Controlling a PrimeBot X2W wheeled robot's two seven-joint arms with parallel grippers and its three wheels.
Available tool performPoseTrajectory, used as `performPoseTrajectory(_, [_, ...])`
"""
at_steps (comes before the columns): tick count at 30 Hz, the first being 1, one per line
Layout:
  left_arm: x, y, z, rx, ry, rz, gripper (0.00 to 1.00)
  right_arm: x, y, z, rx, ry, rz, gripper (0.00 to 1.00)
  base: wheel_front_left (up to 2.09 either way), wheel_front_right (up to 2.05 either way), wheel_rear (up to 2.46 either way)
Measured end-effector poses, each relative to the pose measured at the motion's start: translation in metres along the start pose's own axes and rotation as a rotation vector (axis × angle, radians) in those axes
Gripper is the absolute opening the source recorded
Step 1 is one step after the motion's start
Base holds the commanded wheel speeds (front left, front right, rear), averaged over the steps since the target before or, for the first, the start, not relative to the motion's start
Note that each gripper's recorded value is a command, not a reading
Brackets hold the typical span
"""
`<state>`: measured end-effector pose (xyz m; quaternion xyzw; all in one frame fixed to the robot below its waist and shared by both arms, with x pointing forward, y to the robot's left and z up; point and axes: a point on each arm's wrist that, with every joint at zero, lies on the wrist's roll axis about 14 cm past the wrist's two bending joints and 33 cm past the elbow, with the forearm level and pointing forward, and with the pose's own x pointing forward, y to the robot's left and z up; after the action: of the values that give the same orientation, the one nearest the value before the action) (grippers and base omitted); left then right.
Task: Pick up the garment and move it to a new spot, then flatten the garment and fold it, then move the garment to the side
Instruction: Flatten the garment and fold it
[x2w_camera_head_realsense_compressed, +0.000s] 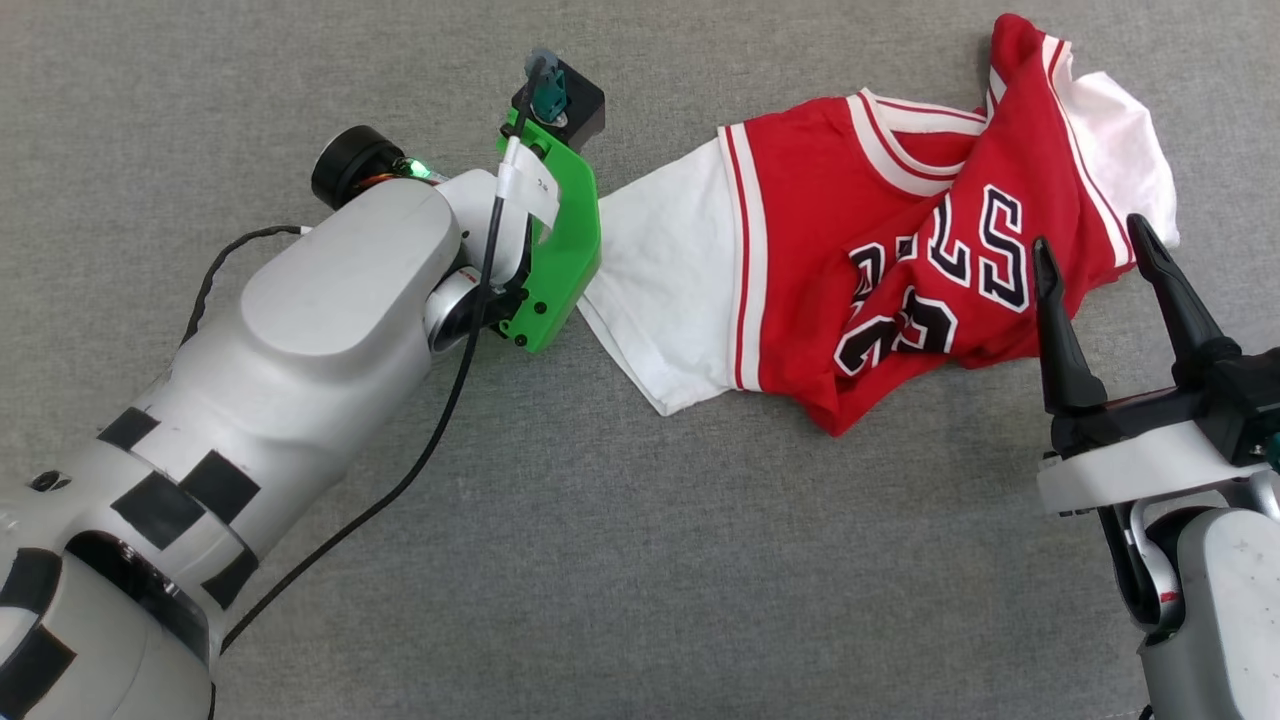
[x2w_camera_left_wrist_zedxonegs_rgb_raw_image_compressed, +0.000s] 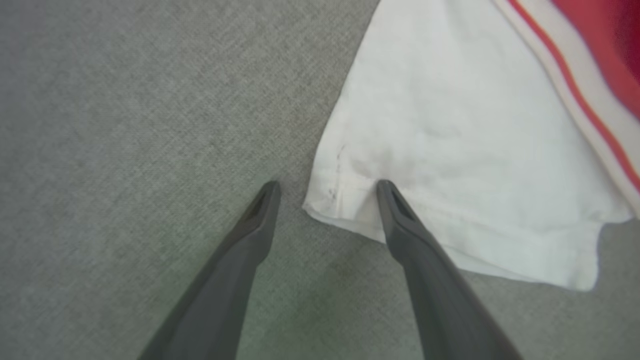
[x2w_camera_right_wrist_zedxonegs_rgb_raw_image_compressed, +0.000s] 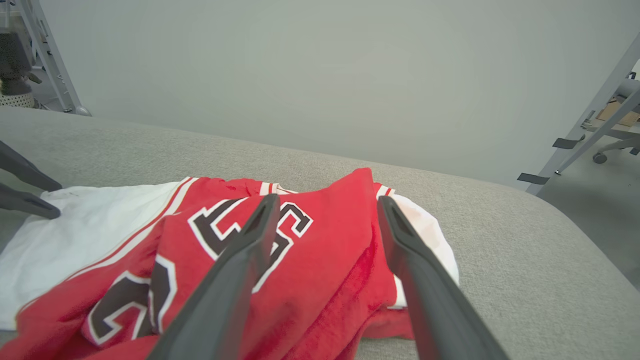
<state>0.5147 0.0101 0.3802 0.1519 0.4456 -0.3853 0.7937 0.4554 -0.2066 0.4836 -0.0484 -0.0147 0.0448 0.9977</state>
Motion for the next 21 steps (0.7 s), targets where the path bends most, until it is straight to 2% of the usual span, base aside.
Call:
performPoseTrajectory(3, [0.011,0.000,-0.006,0.061,0.045,0.003,1.00,-0.001,-0.002,-0.008,0.002,0.020,-0.009,1.00,0.00,0.00,0.00])
performPoseTrajectory(7, [0.019,0.001,-0.003,0.059,0.028,-0.008,1.00,-0.001,-0.006,-0.013,-0.001,0.031,-0.022,1.00,0.00,0.00,0.00])
performPoseTrajectory(8, [0.019,0.001,-0.003,0.060,0.024,-0.009,0.79,-0.001,-0.007,-0.015,-0.003,0.034,-0.024,1.00,0.00,0.00,0.00])
performPoseTrajectory(9, [0.018,0.001,-0.001,0.068,0.012,-0.006,0.10,-0.001,-0.007,-0.015,-0.003,0.035,-0.024,1.00,0.00,0.00,0.00])
performPoseTrajectory(10, [0.016,0.002,-0.001,0.071,0.002,-0.003,0.00,-0.001,-0.007,-0.015,-0.004,0.033,-0.023,1.00,0.00,0.00,0.00])
performPoseTrajectory(15, [0.001,0.004,0.005,0.057,-0.075,-0.006,0.00,0.002,-0.003,-0.006,0.003,0.004,-0.018,1.00,0.00,0.00,0.00])
performPoseTrajectory(21, [-0.038,0.056,0.007,-0.026,-0.159,0.112,0.00,0.004,-0.001,0.004,0.001,-0.025,-0.012,1.00,0.00,0.00,0.00])
